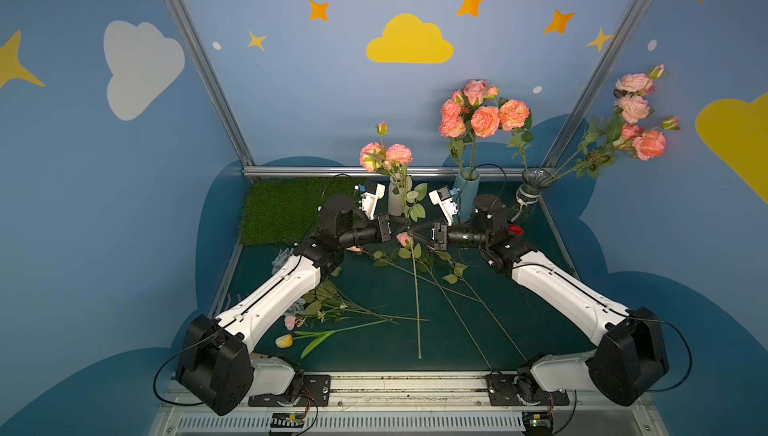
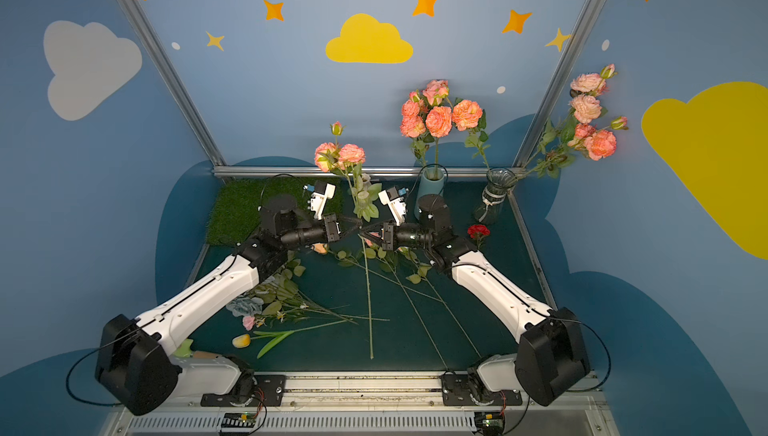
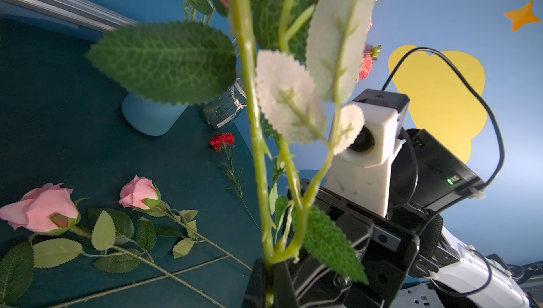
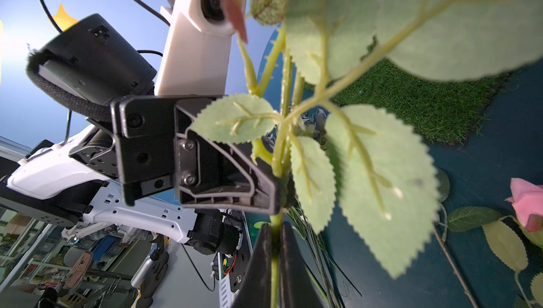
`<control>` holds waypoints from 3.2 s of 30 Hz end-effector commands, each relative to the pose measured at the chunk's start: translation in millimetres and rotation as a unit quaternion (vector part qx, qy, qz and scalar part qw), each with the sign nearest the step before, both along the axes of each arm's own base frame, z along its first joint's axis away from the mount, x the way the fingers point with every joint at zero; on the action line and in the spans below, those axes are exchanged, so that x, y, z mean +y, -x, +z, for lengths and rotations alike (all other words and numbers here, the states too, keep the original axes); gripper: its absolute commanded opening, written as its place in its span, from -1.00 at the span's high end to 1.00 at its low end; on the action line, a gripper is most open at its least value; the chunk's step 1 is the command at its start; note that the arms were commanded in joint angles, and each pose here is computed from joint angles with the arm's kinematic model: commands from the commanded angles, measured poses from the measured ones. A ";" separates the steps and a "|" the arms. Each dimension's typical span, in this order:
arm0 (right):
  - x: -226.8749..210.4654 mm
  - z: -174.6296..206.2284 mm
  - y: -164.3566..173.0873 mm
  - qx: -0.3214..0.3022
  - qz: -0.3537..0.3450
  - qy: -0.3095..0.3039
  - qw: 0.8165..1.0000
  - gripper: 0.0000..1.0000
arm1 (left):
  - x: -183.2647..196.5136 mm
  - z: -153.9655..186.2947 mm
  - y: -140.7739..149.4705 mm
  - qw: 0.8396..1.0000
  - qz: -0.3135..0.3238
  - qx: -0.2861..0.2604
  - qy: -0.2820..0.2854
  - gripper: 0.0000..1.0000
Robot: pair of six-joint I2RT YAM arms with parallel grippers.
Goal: Place the pink flowers into the vase
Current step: Pick up the flower at the center of the board, then place the flower in the vase.
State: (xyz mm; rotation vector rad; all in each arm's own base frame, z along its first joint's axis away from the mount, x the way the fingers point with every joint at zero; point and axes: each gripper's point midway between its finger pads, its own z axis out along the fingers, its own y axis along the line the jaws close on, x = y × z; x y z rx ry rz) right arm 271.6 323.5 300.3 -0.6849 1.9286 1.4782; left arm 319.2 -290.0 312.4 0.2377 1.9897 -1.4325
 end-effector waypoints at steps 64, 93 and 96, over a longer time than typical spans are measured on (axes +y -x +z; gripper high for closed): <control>11.9 225.4 -257.9 -0.457 -0.375 -0.007 0.806 1.00 | 118.3 -114.9 -14.0 0.950 0.262 0.068 -0.153 -0.29; 25.1 97.4 -322.9 -0.338 -0.336 0.026 0.879 1.00 | 106.7 -102.5 -170.9 0.949 0.285 0.095 -0.099 -0.55; 25.1 87.9 -330.0 -0.333 -0.331 0.028 0.882 1.00 | 91.6 -102.3 -198.3 0.960 0.248 0.111 -0.070 -0.55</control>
